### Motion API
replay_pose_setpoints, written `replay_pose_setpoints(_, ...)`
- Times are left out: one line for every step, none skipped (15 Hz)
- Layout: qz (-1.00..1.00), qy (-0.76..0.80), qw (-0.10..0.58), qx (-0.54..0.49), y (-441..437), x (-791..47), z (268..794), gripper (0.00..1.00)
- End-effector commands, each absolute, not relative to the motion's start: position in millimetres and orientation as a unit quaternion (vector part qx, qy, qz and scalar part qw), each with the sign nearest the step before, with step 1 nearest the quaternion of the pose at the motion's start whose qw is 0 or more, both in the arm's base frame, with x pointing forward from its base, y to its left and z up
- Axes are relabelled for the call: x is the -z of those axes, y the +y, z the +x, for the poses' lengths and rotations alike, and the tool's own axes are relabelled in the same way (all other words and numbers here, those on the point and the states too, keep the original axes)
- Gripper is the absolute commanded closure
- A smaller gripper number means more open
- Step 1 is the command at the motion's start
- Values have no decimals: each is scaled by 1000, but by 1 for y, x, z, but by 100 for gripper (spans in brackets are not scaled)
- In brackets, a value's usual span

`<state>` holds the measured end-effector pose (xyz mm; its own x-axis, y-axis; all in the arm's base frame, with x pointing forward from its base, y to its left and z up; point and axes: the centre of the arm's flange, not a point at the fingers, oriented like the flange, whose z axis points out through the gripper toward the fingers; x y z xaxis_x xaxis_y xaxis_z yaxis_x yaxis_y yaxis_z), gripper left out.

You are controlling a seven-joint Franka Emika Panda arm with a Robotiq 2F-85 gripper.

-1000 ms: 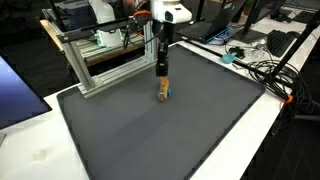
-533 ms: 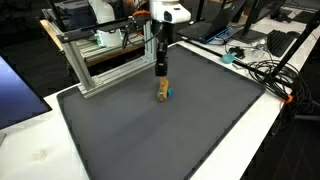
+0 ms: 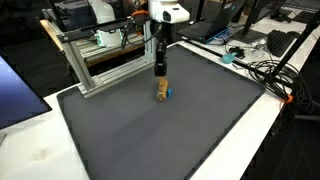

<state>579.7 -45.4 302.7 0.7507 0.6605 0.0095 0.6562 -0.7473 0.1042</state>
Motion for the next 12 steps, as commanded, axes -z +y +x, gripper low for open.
replay_pose_setpoints(933,355,34,51,-76,-244,544,77)
replay_pose_setpoints(933,355,33,51,-77,-245,543,77)
replay_pose_setpoints(933,354,34,52,-77,-244,543,77)
replay_pose_setpoints(933,354,34,52,-78,-245,542,77)
replay_pose_setpoints(933,354,30,51,-80,-245,542,77)
replay_pose_setpoints(933,354,29,51,-82,-245,542,77)
replay_pose_setpoints(934,351,30,52,-84,-246,543,77)
replay_pose_setpoints(935,351,29,51,-86,-247,542,77)
replay_pose_setpoints(935,350,28,51,-88,-247,541,77)
replay_pose_setpoints(935,349,29,52,-88,-247,540,77)
replay_pose_setpoints(935,349,30,52,-88,-247,538,77)
replay_pose_setpoints(935,349,28,52,-89,-247,538,77)
